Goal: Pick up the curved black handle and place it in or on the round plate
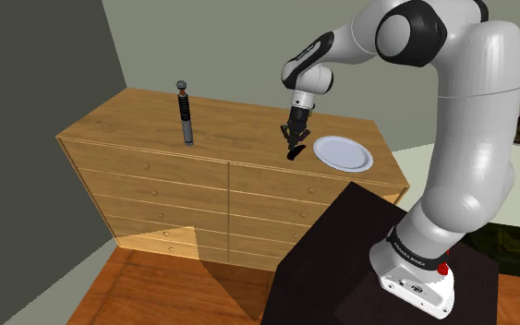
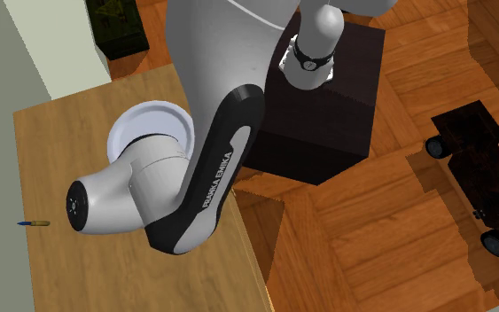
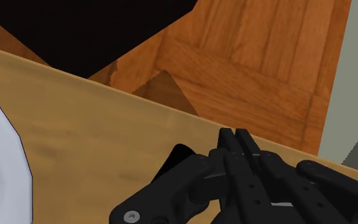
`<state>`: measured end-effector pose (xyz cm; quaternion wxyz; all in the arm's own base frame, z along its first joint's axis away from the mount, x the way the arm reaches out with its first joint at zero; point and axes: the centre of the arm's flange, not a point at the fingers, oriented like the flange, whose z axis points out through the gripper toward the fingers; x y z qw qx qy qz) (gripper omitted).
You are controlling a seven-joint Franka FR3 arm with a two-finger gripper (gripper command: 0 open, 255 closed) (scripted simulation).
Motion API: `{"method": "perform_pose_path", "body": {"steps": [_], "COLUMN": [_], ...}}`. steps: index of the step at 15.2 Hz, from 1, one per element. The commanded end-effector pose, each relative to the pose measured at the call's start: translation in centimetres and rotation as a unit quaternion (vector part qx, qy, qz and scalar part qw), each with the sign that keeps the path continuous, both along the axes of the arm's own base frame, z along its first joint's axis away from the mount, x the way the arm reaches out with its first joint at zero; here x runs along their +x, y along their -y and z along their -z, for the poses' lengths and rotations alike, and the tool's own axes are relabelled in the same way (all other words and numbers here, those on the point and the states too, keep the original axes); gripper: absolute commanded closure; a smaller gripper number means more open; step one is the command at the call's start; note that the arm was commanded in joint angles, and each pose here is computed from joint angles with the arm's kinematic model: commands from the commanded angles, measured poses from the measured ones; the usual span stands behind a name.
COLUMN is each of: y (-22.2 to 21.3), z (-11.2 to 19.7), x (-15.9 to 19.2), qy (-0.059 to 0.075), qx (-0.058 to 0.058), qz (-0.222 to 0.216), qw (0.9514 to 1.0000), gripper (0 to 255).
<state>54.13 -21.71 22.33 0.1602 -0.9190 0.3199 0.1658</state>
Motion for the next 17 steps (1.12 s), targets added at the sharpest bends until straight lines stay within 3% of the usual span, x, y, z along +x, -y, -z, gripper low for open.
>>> {"method": "perform_pose_path", "body": {"steps": [1, 5, 6, 7, 9, 11, 13, 17], "y": [0.0, 0.0, 0.0, 0.0, 0.0, 0.1, 0.3, 0.3], "z": [0.0, 0.0, 0.0, 0.6, 1.9, 3.1, 4.3, 6.5], "x": [0.0, 0.0, 0.0, -0.3, -0.7, -1.2, -1.6, -1.6], "qy": [0.000, 0.000, 0.000, 0.006, 0.018, 0.029, 0.040, 0.040], "qx": [0.000, 0.000, 0.000, -0.034, -0.101, -0.167, -0.228, -0.228], "qz": [0.000, 0.000, 0.000, 0.041, 0.123, 0.204, 0.279, 0.279], "qw": [1.0000, 1.0000, 1.0000, 0.9986, 0.9871, 0.9642, 0.9321, 0.9321], "gripper": [255, 255, 0, 0, 0, 0, 0, 0]}}
